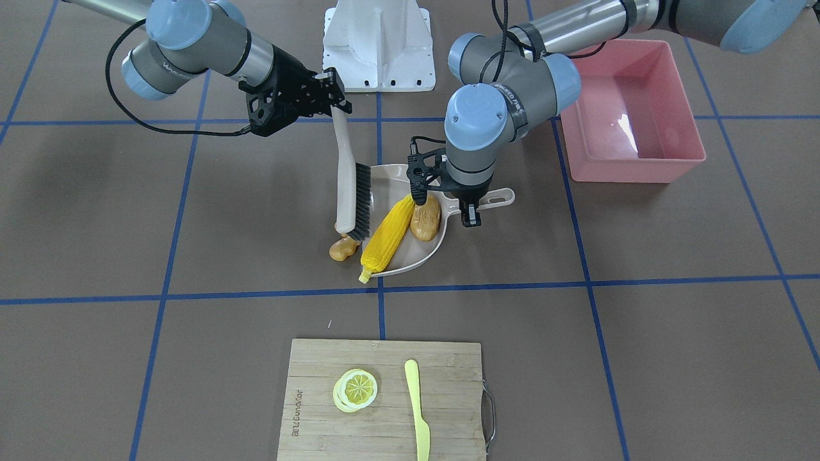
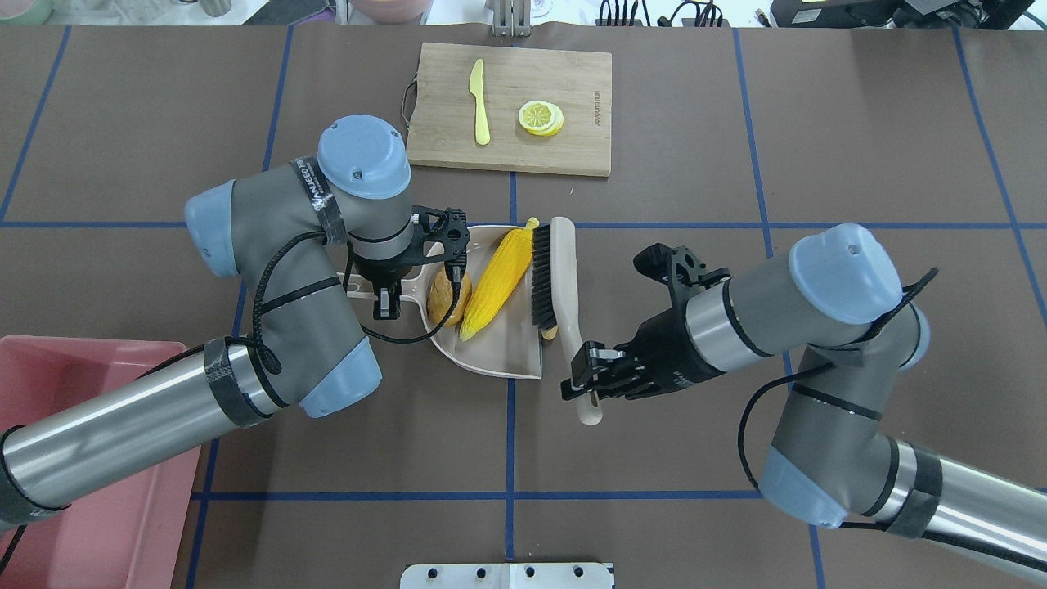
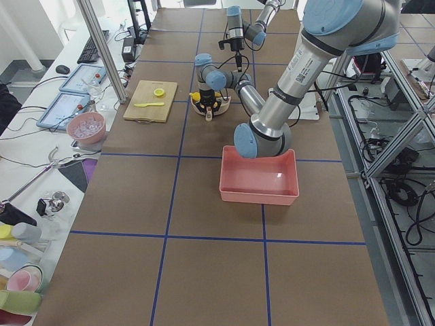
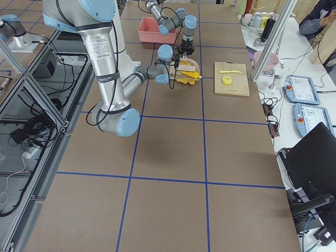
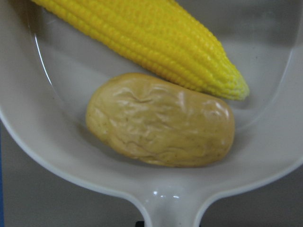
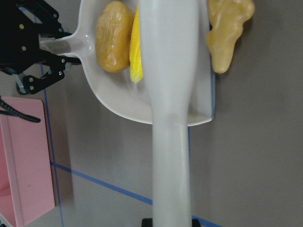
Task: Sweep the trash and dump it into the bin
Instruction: 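Sweep the ginger root into the dustpan with the brush, right gripper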
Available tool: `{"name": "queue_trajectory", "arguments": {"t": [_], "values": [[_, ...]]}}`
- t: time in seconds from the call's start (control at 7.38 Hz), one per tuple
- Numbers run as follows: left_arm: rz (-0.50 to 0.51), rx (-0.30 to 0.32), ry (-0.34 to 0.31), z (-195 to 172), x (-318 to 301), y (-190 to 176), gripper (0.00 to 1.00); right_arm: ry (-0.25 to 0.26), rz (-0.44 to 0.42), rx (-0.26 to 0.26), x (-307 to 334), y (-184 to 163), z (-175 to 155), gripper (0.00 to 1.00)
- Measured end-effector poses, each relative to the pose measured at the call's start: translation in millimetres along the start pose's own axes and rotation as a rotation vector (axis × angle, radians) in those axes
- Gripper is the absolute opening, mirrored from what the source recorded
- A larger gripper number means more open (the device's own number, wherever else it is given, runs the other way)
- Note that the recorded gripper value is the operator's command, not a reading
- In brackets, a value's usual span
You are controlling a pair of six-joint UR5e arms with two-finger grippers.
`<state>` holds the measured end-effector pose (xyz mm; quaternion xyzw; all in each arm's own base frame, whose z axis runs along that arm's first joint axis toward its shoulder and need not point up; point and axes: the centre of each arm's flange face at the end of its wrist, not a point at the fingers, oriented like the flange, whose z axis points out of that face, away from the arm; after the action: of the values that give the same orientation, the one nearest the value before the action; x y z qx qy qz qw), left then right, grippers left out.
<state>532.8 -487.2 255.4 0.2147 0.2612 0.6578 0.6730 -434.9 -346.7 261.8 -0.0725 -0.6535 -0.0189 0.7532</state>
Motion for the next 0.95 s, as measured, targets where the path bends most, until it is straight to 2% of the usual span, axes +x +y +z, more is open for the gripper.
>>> {"name": "queue_trajectory", "arguments": {"t": [0.14, 0.41, 0.68, 0.95], "values": [[-0.001, -0.002, 0.001, 1, 0, 0, 0.00, 0.021, 0.007, -0.008, 19, -8, -19, 0.00], [-0.005, -0.009, 0.005, 3, -1, 1, 0.00, 0.081, -0.043, -0.025, 69, -13, -32, 0.00], [-0.006, -0.011, 0.007, 4, -2, 1, 0.00, 0.115, -0.122, -0.036, 90, -22, -24, 0.00], [-0.006, -0.012, 0.008, 5, -2, 2, 0.00, 0.133, -0.205, -0.028, 96, -47, -16, 0.00]]}}
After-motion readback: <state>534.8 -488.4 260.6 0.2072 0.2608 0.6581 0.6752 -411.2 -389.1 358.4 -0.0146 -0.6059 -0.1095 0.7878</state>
